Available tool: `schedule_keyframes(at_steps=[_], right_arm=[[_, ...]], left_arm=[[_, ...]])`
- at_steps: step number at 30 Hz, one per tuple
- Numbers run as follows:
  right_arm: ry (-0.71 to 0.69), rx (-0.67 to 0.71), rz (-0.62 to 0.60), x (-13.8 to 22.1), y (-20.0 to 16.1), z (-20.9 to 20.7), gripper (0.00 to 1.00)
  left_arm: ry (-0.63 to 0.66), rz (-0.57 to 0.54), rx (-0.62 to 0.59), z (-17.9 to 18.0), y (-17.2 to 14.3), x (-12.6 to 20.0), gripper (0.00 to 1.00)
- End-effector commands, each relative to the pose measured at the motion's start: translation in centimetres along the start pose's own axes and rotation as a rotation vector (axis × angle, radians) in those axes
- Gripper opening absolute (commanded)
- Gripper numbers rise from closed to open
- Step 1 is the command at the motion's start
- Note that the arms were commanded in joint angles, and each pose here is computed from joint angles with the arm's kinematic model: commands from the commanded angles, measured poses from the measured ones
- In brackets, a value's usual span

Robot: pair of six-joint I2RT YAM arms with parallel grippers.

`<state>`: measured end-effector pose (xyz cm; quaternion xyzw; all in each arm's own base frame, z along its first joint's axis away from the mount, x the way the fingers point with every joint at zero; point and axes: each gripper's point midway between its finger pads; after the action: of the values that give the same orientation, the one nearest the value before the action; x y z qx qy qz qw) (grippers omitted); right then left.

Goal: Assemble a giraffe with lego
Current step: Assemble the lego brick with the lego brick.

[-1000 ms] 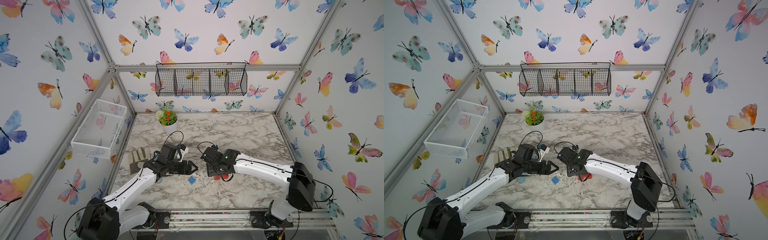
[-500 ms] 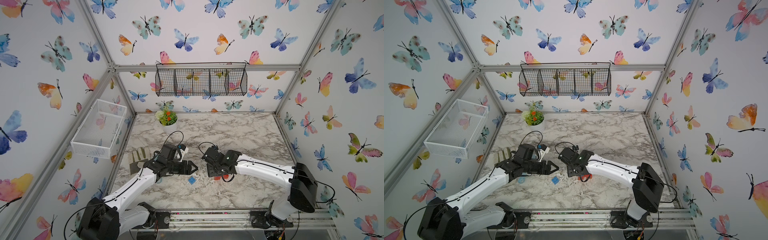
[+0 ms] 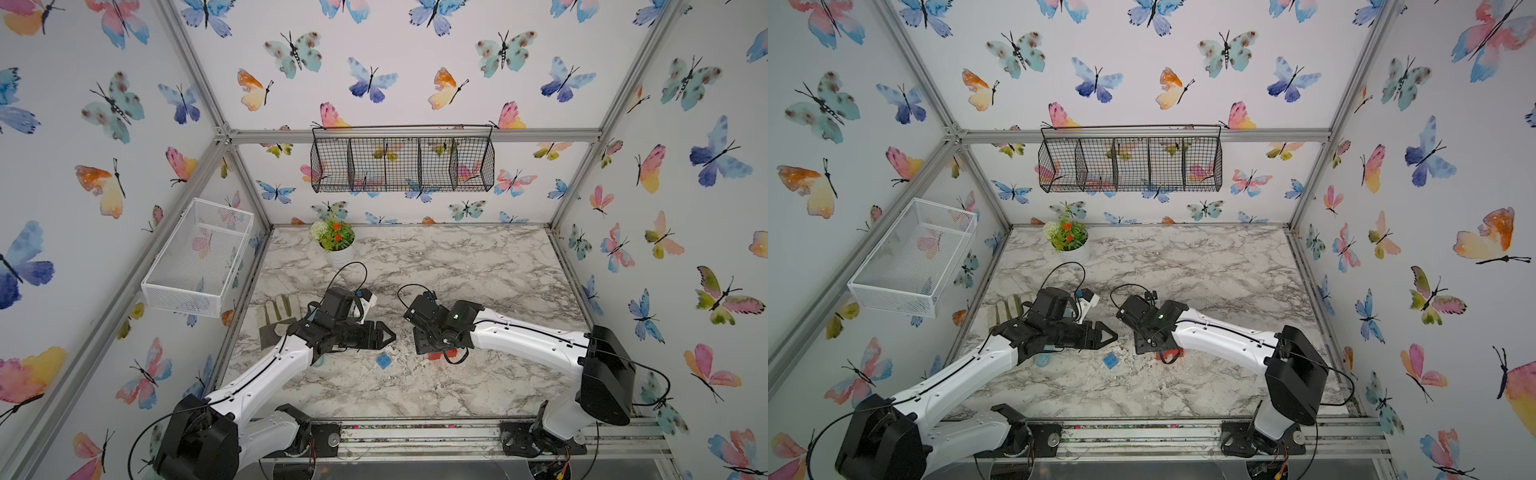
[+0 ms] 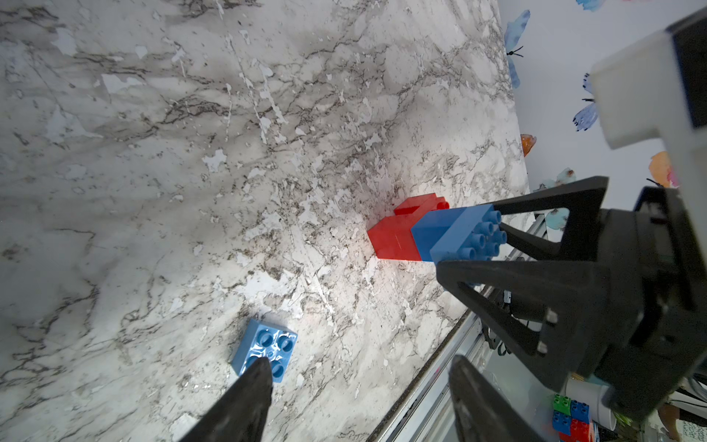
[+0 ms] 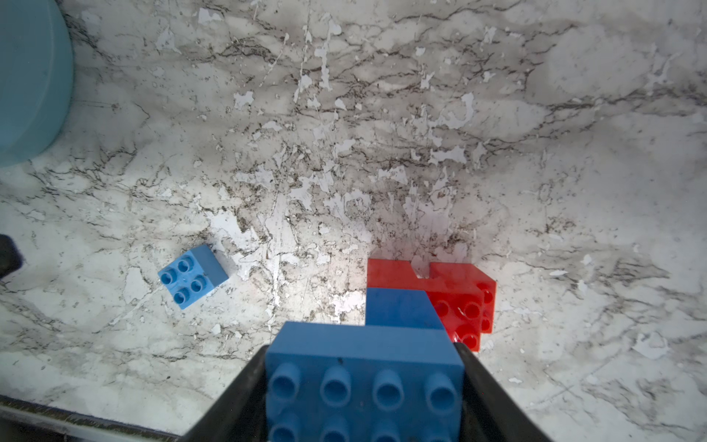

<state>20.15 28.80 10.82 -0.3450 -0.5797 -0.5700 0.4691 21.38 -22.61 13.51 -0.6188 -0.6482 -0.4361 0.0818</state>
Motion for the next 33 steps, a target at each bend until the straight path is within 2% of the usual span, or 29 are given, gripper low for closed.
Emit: schedule_keyframes(at_steps=[1, 6, 10, 19, 29, 33], right_arm=[[-0.063, 0.021, 0.155, -2.4, -3.6, -1.1, 0.53], [-0.06, 0.01, 0.093, -1.2, -1.9, -0.7, 0.58], [-0.043, 0.006, 0.041, -0.1, -0.6, -0.2, 0.7], [-0.003, 0.036, -0.029, 1.5, 1.4, 0.9, 0.84], [0.066, 0.088, -0.09, 4.0, 2.5, 1.6, 0.84], [0.114, 0.151, -0.103, 4.8, 2.4, 2.9, 0.84]], left_arm=[[-0.005, 0.009, -0.005, 0.0, -0.3, -0.3, 0.73], [-0.006, 0.009, -0.004, 0.0, -0.3, -0.3, 0.73], [-0.004, 0.008, -0.004, 0.1, -0.3, -0.3, 0.73], [0.012, 0.005, -0.005, 0.3, -0.2, -0.2, 0.73], [0.032, -0.002, 0.022, 1.2, 0.2, 0.3, 0.72], [0.04, -0.004, 0.03, 1.4, 0.4, 0.5, 0.72]])
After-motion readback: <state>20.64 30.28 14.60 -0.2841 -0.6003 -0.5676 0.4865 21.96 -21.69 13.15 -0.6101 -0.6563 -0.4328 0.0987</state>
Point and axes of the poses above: each gripper's point midway between its finger pads, its own x axis back along the fingers, its own z axis along the line the jaws close on, y = z × x, and after that the axes turned 5 degrees about -x, right-handed
